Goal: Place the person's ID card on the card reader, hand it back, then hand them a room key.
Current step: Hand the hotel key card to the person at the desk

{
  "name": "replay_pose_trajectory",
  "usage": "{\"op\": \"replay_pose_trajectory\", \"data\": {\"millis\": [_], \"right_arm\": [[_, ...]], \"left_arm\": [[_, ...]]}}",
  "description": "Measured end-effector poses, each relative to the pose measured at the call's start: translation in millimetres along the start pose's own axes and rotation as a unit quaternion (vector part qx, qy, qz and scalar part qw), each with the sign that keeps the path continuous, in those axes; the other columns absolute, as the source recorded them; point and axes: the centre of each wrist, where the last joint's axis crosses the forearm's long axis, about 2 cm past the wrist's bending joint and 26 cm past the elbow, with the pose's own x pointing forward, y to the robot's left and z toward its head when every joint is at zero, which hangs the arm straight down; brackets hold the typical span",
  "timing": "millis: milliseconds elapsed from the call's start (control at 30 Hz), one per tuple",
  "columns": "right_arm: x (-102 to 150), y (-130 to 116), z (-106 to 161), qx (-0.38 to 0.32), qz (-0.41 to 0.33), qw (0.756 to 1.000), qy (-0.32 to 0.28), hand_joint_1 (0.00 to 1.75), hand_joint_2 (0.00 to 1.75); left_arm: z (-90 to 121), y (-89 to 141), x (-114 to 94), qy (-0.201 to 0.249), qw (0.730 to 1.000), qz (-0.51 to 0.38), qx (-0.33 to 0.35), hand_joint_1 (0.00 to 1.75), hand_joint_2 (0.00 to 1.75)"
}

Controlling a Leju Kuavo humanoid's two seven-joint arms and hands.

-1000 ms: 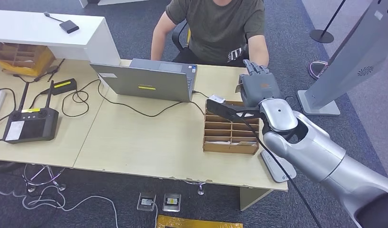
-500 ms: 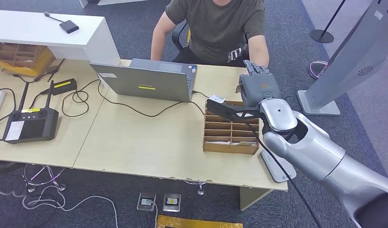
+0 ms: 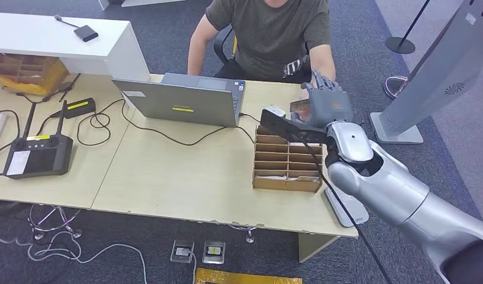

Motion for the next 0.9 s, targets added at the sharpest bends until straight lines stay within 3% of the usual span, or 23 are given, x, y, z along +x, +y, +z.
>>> {"op": "replay_pose_trajectory", "data": {"millis": [900], "right_arm": [[-18,5,1,0.002,0.007,1.0,0.027,0.0,0.0]], "left_arm": [[0,0,0,-0.004,1.0,-0.005,-0.009,0.0,0.0]]}}
